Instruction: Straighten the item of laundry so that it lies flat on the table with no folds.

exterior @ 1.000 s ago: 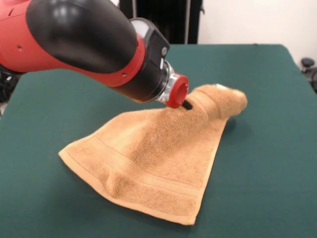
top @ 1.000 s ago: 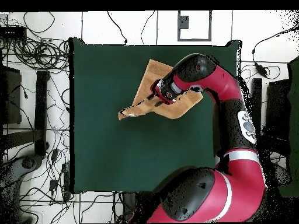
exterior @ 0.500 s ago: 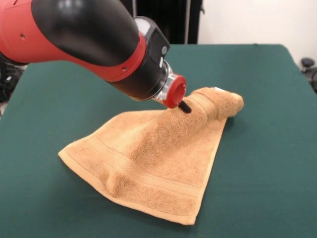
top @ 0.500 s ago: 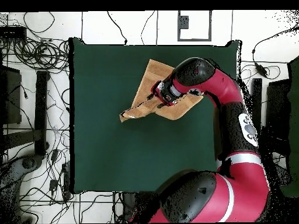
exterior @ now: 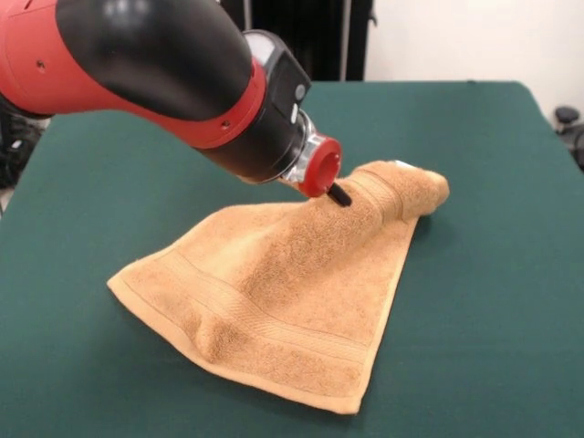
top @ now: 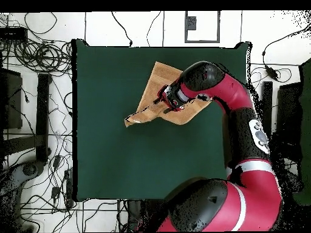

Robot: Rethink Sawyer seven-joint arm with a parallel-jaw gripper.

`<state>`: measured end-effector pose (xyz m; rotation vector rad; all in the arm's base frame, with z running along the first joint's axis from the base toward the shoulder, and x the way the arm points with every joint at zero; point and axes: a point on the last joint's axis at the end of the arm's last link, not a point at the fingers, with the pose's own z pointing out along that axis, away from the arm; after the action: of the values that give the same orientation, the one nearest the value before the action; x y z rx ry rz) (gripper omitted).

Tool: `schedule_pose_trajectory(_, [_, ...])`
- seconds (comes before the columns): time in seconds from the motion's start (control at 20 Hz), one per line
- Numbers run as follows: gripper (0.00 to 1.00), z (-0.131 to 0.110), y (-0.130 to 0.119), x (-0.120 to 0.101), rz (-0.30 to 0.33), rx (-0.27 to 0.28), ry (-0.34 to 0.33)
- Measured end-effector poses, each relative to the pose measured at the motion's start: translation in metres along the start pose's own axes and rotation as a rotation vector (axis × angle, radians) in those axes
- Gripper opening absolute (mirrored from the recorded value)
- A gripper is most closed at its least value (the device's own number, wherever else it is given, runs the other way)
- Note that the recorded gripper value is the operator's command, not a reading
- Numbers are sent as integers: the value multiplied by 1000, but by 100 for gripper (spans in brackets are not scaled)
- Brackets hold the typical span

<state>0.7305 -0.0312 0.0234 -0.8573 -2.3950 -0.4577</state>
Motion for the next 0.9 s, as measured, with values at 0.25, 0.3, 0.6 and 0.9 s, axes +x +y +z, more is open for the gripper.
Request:
schedule_pose_trajectory(0.25, [100, -6, -18, 11, 46, -53, 71])
schedule_pose_trajectory(0.3, [100, -7, -21, 13, 57, -68, 87])
schedule_pose_trajectory(0.6, [100, -13, -44, 24, 121, -141, 174])
schedule_pose_trajectory(0.9, [100, -10, -54, 31, 129, -131, 204])
